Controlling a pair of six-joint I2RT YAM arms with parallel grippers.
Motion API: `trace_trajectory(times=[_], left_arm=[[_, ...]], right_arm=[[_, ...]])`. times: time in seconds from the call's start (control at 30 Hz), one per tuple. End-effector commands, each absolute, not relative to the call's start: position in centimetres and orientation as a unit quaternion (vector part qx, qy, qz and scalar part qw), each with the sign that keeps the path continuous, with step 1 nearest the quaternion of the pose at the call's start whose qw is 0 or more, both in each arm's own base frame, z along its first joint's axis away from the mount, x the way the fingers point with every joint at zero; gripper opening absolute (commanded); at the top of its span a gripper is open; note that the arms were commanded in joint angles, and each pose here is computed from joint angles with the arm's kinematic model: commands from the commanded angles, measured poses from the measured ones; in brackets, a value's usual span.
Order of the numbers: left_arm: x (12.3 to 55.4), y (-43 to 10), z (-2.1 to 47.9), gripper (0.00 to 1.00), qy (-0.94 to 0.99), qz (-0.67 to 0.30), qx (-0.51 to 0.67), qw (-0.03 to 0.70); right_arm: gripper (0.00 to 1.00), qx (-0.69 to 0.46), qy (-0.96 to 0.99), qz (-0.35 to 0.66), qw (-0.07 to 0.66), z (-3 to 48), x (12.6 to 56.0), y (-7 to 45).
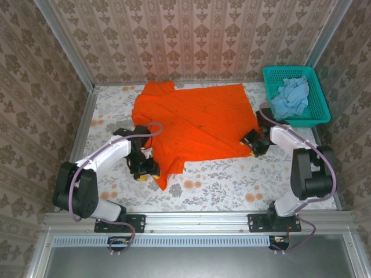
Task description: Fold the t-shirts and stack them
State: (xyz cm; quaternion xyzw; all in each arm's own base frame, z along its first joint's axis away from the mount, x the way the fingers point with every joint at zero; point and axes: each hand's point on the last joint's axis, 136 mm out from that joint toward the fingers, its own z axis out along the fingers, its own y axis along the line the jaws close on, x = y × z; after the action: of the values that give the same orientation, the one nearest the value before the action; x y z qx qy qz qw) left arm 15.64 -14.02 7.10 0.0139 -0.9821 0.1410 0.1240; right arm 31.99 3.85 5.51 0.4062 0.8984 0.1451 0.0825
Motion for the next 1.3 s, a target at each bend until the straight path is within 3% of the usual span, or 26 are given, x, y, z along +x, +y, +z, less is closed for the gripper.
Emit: trace_trajectory(times=[0.0, 0.33, 0.8, 0.93, 1.27], left_arm=[[14.9, -15.1, 6.3, 0.5, -0.968, 0.176, 0.081, 0.16], [14.6, -16.7, 4.0, 0.52, -0.953, 0.211, 0.113, 0.187], [14.3, -17.0, 3.5, 0.48, -0.965, 0.188, 0.083, 0.164], [14.0, -17.9, 3.4, 0.44, -0.972, 0.178, 0.041, 0.149], [13.9, -19.4, 3.1, 0.42, -0.976, 0.173, -0.027, 0.134]], right_arm=[[0.54, 0.456, 0.881, 0.086, 0.087, 5.2, 29.4, -0.1], [0.48, 0.46, 0.877, 0.074, 0.115, 4.2, 31.1, -3.8], [0.4, 0.465, 0.88, 0.079, 0.065, 0.7, 30.9, -3.3], [0.24, 0.467, 0.878, 0.081, 0.07, 0.3, 31.3, -3.4], [0.1, 0.459, 0.881, 0.088, 0.066, 0.1, 31.1, -3.1]])
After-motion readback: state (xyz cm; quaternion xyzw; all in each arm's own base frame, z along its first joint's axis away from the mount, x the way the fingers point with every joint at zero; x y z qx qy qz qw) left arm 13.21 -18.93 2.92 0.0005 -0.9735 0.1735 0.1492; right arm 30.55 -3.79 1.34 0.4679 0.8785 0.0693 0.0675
